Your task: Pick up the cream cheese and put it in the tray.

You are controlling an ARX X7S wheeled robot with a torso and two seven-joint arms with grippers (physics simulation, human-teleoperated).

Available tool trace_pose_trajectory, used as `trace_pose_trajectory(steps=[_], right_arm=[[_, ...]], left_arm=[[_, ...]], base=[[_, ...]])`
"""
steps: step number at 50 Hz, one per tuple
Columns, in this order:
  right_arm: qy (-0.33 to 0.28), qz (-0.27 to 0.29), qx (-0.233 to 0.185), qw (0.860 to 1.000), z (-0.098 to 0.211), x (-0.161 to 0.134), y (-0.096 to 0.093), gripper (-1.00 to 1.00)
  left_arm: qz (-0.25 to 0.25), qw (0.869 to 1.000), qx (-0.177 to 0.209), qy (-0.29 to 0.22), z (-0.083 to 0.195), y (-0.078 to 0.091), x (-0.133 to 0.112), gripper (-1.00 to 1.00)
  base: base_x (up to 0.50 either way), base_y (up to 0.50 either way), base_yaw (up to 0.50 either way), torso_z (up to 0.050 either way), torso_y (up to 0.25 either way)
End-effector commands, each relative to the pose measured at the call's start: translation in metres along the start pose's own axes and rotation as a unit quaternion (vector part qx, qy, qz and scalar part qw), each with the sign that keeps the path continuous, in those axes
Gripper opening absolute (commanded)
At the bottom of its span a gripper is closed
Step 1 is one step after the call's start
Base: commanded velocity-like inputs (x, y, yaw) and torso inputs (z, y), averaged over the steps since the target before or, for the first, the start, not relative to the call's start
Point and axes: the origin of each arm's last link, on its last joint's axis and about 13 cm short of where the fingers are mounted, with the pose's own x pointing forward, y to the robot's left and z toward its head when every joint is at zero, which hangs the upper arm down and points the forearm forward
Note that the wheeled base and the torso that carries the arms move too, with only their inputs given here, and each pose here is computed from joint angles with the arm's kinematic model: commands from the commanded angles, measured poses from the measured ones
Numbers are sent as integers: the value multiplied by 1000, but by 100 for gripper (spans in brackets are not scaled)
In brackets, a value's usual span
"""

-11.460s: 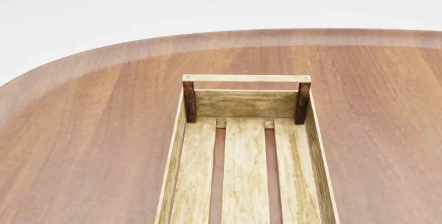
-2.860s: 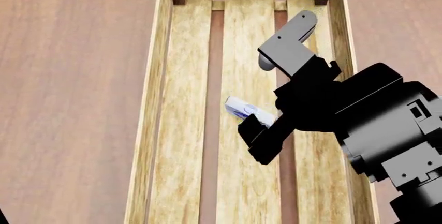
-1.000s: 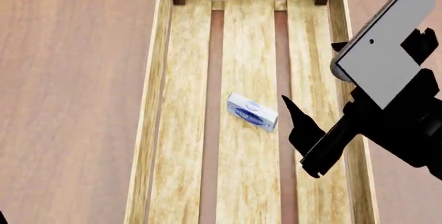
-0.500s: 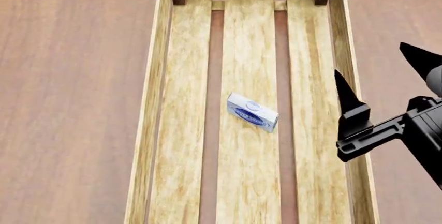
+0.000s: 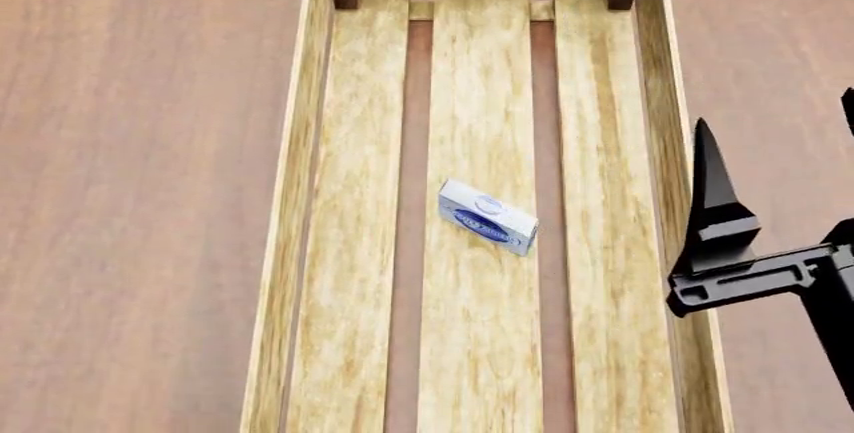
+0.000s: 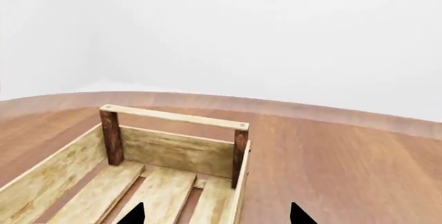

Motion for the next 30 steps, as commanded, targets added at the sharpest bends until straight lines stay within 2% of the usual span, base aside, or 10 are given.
trace_pose_trajectory(steps=[1,7,18,30], right_arm=[[-62,-16,23,998,6,-13,13,100],[-96,-23,33,995,17,-21,15,100],[-147,-15,25,989,37,-39,22,100],[-182,-40,30,982,47,-46,22,100]], left_arm=[[-56,998,-8,-41,25,-8,31,100],[-70,996,1,-55,33,-10,29,100],[-110,988,-1,-106,59,-10,2,100],[-125,985,16,-115,61,-9,-13,100]], base=[[0,0,0,0,0],[0,0,0,0,0],[0,0,0,0,0],[0,0,0,0,0]])
